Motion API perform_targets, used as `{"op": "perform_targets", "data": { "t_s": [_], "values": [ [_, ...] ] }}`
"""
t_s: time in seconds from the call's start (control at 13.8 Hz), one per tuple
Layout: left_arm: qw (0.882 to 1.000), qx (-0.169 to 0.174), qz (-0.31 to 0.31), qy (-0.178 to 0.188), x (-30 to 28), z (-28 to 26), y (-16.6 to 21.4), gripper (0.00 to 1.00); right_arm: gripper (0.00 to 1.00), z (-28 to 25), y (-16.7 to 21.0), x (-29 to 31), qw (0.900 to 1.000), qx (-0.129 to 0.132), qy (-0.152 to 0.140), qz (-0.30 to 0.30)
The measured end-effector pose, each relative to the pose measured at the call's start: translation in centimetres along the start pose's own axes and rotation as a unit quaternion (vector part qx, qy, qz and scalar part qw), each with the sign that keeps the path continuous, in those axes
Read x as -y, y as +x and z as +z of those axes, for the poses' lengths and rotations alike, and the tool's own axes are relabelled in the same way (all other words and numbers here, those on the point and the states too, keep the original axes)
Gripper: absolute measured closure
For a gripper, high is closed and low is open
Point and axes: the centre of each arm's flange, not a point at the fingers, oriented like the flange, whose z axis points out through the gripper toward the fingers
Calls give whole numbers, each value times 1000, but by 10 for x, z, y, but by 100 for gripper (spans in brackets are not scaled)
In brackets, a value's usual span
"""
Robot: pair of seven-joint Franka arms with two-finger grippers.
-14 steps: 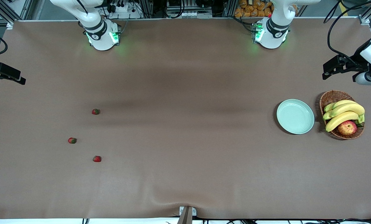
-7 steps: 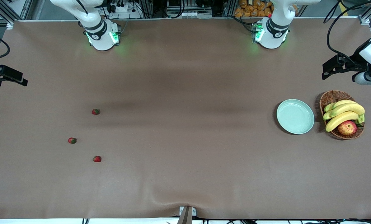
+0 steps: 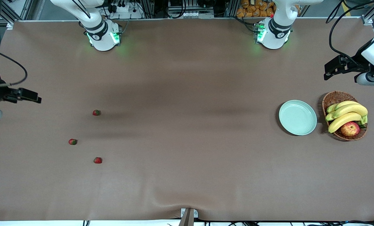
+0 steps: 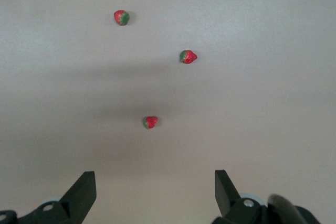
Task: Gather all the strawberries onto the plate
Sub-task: 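Reach the right gripper down toward the nearest red strawberry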
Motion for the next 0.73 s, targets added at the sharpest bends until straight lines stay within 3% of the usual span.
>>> {"op": "perform_targets", "data": {
  "t_s": [0.73],
  "values": [
    [1000,1,2,0,-2,1,0,0,0,125,66,-23,999,26,-11,17]
  ]
}}
